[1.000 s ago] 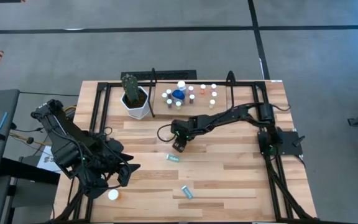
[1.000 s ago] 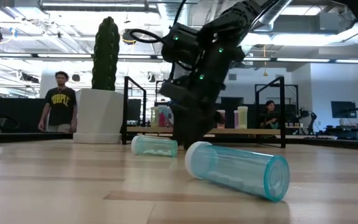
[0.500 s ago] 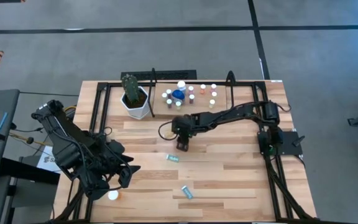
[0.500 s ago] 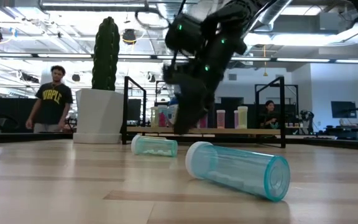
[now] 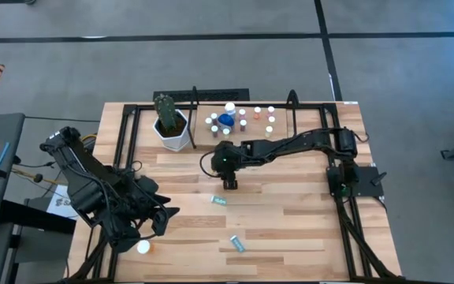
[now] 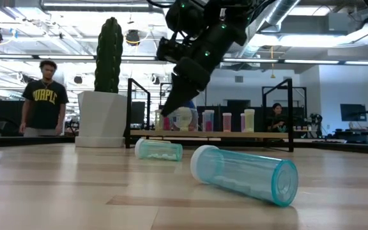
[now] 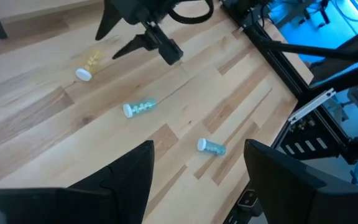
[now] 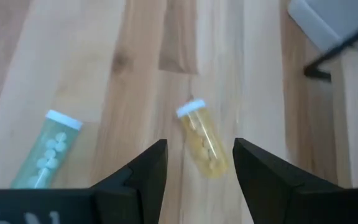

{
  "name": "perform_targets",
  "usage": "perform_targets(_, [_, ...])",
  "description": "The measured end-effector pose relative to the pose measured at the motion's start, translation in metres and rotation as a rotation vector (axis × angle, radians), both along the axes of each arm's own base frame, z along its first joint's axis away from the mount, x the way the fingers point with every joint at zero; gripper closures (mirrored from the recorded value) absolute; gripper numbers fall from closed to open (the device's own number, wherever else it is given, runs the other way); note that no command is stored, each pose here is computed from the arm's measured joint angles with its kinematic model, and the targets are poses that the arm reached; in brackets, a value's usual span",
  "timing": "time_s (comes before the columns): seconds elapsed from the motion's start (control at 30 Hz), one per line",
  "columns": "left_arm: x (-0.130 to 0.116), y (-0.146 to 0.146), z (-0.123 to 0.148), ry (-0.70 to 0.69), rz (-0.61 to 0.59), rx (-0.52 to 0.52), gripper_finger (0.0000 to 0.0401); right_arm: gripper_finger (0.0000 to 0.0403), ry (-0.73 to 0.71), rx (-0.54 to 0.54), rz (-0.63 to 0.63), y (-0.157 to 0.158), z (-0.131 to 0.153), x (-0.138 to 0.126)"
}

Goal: Pick and place medicine bottles onto shelf by color
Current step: Put the yellow pill bottle on the shelf

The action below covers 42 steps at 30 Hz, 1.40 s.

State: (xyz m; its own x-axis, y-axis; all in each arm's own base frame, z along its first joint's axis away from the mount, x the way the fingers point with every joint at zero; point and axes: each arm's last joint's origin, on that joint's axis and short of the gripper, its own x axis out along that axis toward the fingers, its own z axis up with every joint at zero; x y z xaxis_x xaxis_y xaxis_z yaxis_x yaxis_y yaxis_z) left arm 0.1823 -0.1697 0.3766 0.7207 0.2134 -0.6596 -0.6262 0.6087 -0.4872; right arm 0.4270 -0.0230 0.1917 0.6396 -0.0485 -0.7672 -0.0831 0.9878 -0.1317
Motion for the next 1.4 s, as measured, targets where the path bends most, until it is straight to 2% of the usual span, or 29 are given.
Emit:
perform_targets(0.3, [0.003,0.004,0.0,0.0,0.019,0.001,0.0166,0.0194,-0.06,0.063,0.048,-0.018,0.003,0.003])
perform_targets(0.4, [0.004,0.005,0.0,0.0,0.025,0.001,0.0166,0.0194,-0.085,0.081,0.048,-0.025,-0.006,0.009])
perform_targets(0.47, [0.004,0.005,0.0,0.0,0.026,0.002,0.0166,0.0193,-0.037,0.123,0.039,-0.026,-0.013,0.006])
perform_targets(0.67, [0.004,0.005,0.0,0.0,0.03,-0.004,0.0166,0.0197,-0.076,0.124,0.044,-0.028,-0.027,0.016])
perform_targets(0.77, [0.004,0.005,0.0,-0.001,0.03,-0.004,0.0166,0.0197,-0.037,0.131,0.045,-0.029,-0.033,0.013])
perform_targets(1.0, [0.004,0.005,0.0,0.0,0.032,-0.004,0.0166,0.0196,-0.042,0.117,0.06,-0.03,-0.049,0.02])
perform_targets(1.17, [0.004,0.005,0.0,0.0,0.032,-0.004,0.0166,0.0199,0.002,0.126,0.056,-0.03,-0.07,0.021])
perform_targets(1.4, [0.004,0.005,0.0,0.001,0.032,-0.004,0.0166,0.0202,0.026,0.134,0.056,-0.03,-0.08,0.022])
